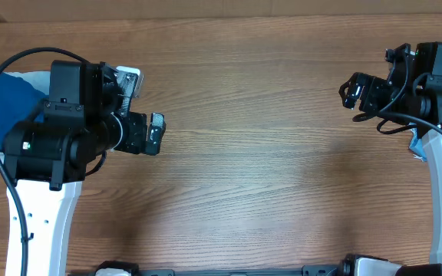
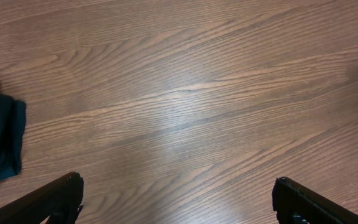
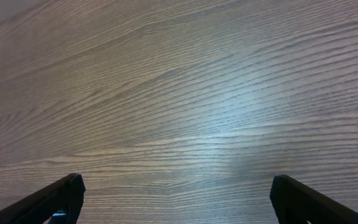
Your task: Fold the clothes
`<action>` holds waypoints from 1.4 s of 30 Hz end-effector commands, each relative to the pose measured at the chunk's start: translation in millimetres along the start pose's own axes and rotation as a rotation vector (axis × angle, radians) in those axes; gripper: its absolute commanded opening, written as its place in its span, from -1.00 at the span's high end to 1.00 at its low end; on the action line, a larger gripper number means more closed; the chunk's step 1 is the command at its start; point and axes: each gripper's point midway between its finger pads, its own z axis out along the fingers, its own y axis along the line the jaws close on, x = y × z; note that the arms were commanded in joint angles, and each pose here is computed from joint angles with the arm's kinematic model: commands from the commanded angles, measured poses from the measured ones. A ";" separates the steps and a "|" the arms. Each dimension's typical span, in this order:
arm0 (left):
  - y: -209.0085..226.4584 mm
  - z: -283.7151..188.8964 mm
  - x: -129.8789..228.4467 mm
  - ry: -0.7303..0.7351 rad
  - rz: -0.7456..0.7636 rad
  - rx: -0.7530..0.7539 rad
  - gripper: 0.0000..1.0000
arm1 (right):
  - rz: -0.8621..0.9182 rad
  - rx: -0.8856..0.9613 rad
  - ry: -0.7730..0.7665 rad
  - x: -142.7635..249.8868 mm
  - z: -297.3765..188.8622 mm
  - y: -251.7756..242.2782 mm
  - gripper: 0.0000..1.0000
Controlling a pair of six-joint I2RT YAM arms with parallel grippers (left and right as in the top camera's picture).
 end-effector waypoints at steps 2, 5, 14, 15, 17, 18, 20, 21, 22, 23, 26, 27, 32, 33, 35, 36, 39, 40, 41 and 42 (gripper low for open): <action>0.5 4.0 1.1 0.011 0.020 -0.007 -1.00 | -0.022 -0.012 -0.049 -9.6 -14.3 6.4 -1.00; 0.5 4.0 1.1 0.011 0.020 -0.007 -1.00 | -0.022 -0.012 -0.049 -9.6 -14.2 6.4 -1.00; 0.6 4.1 1.1 0.012 0.020 -0.007 -1.00 | -0.068 -0.011 -0.166 -2.5 -57.5 19.0 -1.00; 0.6 4.1 1.1 0.012 0.020 -0.007 -1.00 | -0.100 0.001 -0.274 1.1 -81.6 22.4 -1.00; 0.6 4.1 1.1 0.012 0.020 -0.007 -1.00 | -0.134 -0.011 -0.424 12.5 -106.3 25.0 -1.00; 0.6 4.4 1.0 0.012 0.020 -0.007 -1.00 | -0.151 -0.022 -0.496 31.3 -113.3 23.3 -1.00; 0.6 4.4 1.1 0.012 0.020 -0.007 -1.00 | -0.160 -0.024 -0.542 56.5 -109.6 16.5 -1.00; 0.6 4.4 1.0 0.012 0.020 -0.007 -1.00 | -0.161 -0.024 -0.550 73.4 -102.0 11.1 -1.00; 0.6 4.4 1.0 0.012 0.020 -0.007 -1.00 | -0.160 -0.022 -0.548 92.4 -92.7 4.8 -1.00; 0.6 4.4 1.0 0.012 0.020 -0.007 -1.00 | -0.160 -0.023 -0.550 110.8 -82.7 -1.2 -1.00; 0.6 4.4 1.1 0.012 0.020 -0.007 -1.00 | -0.162 -0.025 -0.559 144.6 -55.1 -14.9 -1.00; 0.6 4.4 1.1 0.012 0.020 -0.007 -1.00 | -0.162 -0.024 -0.558 149.6 -49.7 -17.4 -1.00; 0.7 4.4 1.1 0.012 0.020 -0.007 -1.00 | -0.164 -0.026 -0.567 173.2 -17.4 -30.5 -1.00; 0.6 4.4 1.1 0.012 0.020 -0.007 -1.00 | -0.165 -0.027 -0.573 176.5 -11.3 -32.7 -1.00; 0.6 4.4 1.0 0.012 0.020 -0.007 -1.00 | -0.166 -0.028 -0.573 182.4 -2.1 -36.1 -1.00; 0.6 4.4 1.1 0.012 0.020 -0.007 -1.00 | -0.164 -0.028 -0.561 186.7 5.2 -38.6 -1.00; 0.6 4.4 1.0 0.012 0.020 -0.007 -1.00 | -0.152 -0.019 -0.511 197.9 23.8 -45.8 -1.00; 0.5 4.4 1.0 0.012 0.020 -0.007 -1.00 | -0.146 -0.006 -0.499 200.7 26.8 -49.1 -1.00; 0.6 4.4 1.1 0.012 0.020 -0.007 -1.00 | -0.144 0.001 -0.502 199.9 26.5 -50.3 -1.00; 0.6 4.4 1.1 0.012 0.020 -0.007 -1.00 | -0.144 0.001 -0.501 200.0 26.5 -50.2 -1.00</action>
